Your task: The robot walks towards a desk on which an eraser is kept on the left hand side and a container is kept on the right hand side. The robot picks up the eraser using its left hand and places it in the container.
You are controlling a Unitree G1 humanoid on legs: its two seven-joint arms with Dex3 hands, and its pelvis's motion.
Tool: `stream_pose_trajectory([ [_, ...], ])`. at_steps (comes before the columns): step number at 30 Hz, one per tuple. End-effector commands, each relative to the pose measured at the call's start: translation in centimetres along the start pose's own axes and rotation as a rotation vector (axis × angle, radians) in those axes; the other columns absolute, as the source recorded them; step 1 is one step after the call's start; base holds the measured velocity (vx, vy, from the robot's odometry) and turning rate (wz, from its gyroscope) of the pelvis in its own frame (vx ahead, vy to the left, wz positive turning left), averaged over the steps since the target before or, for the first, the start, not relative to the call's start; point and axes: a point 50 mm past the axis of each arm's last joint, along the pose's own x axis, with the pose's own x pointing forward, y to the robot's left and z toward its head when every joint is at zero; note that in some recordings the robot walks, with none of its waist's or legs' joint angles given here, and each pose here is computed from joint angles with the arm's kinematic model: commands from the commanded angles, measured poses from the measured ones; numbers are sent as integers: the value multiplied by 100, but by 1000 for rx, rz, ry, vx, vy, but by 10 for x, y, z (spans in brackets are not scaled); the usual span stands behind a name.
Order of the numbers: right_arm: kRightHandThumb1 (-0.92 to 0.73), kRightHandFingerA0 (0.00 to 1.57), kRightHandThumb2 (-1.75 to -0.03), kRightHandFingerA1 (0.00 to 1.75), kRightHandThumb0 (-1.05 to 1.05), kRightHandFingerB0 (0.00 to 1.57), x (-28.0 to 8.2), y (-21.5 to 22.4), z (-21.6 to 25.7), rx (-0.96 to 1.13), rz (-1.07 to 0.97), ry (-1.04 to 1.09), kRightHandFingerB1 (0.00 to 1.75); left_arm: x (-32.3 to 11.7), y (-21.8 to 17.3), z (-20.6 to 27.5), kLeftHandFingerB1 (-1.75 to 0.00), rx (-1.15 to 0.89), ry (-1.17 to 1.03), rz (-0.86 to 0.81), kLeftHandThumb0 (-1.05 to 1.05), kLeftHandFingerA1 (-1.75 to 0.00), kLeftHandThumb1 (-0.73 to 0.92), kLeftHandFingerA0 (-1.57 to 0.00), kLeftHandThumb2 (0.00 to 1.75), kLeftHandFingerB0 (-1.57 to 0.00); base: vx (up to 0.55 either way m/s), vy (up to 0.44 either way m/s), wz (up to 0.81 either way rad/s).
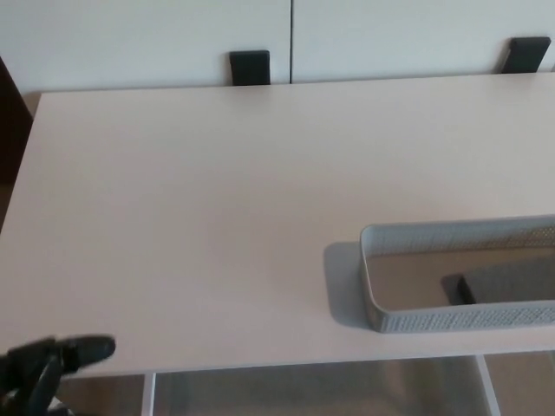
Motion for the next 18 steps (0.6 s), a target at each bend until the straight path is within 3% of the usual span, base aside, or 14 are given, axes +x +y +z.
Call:
stream_pose_trajectory([
  [1, -68, 50, -60, 42, -41, 41, -24, -7, -33, -5, 16, 3, 37, -62, 10, -15, -38, -80, -347, -915, -74, -50, 79, -92, 65, -50, 0, 0, 0],
  [2, -68, 50, -60, 41, -40, 40, -25, -8, -30, 9, 4, 4, 37, -52, 23, -34, -37, -93, -13, -842, -80, -50, 70, -96, 62, -56, 0, 0, 0],
  [3, -69, 46, -60, 40, -39, 38, -25, -7, -27, 50, 0, 5, 36, -48, 29, -45, -46, 2, 4, -758, -78, -67, 61, -88, 102, -34, 0, 0, 0],
  [4, -67, 46, -60, 41, -41, 37, -25, -7, -27, 77, -13, -8, 36, -43, 30, -52, -34, 60, 62, -683, -81, -48, 77, -72, 64, -42, 0, 0, 0],
  [5, -69, 46, -60, 40, -42, 36, -27, -6, -28, 72, -18, -9, 35, -41, 29, -58, -33, 61, 104, -632, -82, -45, 76, -59, 63, -37, 0, 0, 0],
  [6, -69, 46, -60, 39, -43, 34, -29, -2, -33, 80, -37, 2, 34, -30, 23, -79, -36, 34, 198, -429, -82, -47, 62, -45, 64, -39, 0, 0, 0],
  [7, -69, 46, -60, 41, -43, 33, -32, 2, -40, 114, -57, 18, 35, -20, 17, -101, -46, 17, 262, -221, -87, -53, 58, -34, 95, -35, 0, 0, 0],
  [8, -69, 46, -60, 41, -43, 33, -35, 6, -45, 133, -64, 23, 35, -18, 13, -113, -46, 21, 289, -131, -87, -53, 58, -34, 95, -35, 0, 0, 0],
  [9, -70, 43, -61, 41, -45, 32, -39, 10, -49, 136, -57, 28, 35, -16, 12, -123, -35, 47, 311, -80, -81, -47, 67, -35, 61, -40, 0, 0, 0],
  [10, -70, 44, -60, 40, -46, 31, -45, 15, -52, 152, -51, 42, 34, -10, 10, -134, -33, 134, 351, -23, -83, -45, 74, -29, 63, -31, 0, 0, 0],
  [11, -71, 42, -61, 42, -47, 31, -48, 16, -51, 150, -55, 43, 34, -2, 8, -138, -47, 204, 356, -5, -84, -56, 59, -22, 101, -21, 0, 0, 0],
  [12, -71, 43, -60, 43, -48, 30, -49, 16, -51, 153, -62, 39, 34, 4, 7, -138, -36, 233, 347, 5, -85, -50, 76, -25, 63, -28, 0, 0, 0],
  [17, -70, 45, -60, 43, -48, 28, -45, 12, -53, 206, -89, 22, 33, 15, 5, -141, -38, 257, 337, 52, -87, -51, 76, -23, 63, -29, 0, 0, 0],
  [18, -70, 46, -60, 42, -49, 29, -46, 11, -52, 186, -91, 21, 33, 14, 6, -144, -50, 262, 351, 65, -83, -57, 58, -19, 102, -24, 0, 0, 0],
])
